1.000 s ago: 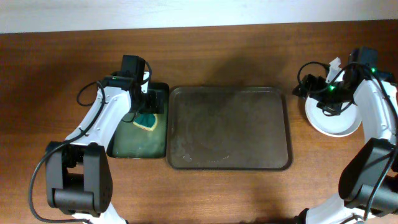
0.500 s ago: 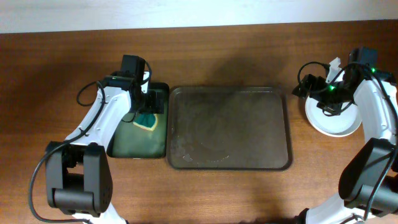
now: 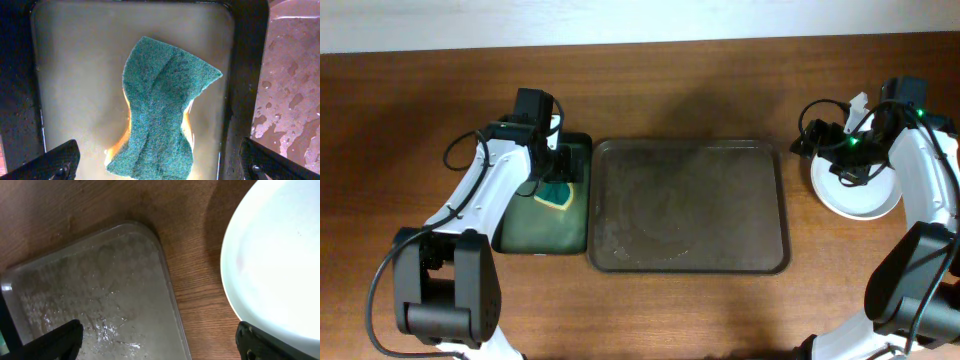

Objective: Clean dirty plates on tray and stack at the side

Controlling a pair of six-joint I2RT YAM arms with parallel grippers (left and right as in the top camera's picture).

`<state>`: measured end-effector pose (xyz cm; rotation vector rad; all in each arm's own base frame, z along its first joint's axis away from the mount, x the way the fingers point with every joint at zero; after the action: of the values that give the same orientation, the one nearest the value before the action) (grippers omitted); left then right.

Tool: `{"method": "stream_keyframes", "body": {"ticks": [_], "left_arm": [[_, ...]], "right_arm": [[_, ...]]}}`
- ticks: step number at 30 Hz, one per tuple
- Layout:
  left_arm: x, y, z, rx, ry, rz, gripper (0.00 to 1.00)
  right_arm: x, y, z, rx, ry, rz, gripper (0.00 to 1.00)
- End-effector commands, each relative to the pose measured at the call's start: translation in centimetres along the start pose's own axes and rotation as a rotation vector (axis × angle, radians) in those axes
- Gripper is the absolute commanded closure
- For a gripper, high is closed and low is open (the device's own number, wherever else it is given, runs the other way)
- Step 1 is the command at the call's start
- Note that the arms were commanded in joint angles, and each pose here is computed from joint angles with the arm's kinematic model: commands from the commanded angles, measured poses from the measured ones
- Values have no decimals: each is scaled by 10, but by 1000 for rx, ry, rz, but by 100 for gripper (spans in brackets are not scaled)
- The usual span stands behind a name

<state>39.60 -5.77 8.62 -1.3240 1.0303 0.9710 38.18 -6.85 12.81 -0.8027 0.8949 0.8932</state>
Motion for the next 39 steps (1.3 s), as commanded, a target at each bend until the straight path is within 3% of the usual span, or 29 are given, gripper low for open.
{"method": "stream_keyframes", "body": {"ticks": [1,13,20,26,30,32,39], "left_arm": [[-5,0,0,4,-5,-12,0],[-5,0,0,3,-5,-12,0],[-5,0,0,5,-5,-12,0],[-5,0,0,4,-5,-12,0],[-5,0,0,5,-5,-12,0],[-5,0,0,5,-5,-12,0],[-5,0,0,5,-5,-12,0]], "right_arm": [[-4,-4,5,-22,-10,-14,2],[-7,-3,16,-49,-14,-20,2],[-62,8,80,-218,-67,-164,2],[-137,70,182,-524,-223,-321,2],[-182,135,233,-731,-375,-382,2],[-208,146,237,-792,-380,-479,2],[-284,174,189,-759,-319,-800,2]]}}
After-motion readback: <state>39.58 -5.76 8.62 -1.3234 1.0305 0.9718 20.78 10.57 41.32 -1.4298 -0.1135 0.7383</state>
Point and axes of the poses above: each gripper's point midway between its finger pads, its own x axis out along the fingers, its own z axis along the line the jaws close on, y = z × x, the point moved 2 cm from there along -x, back along the fingers
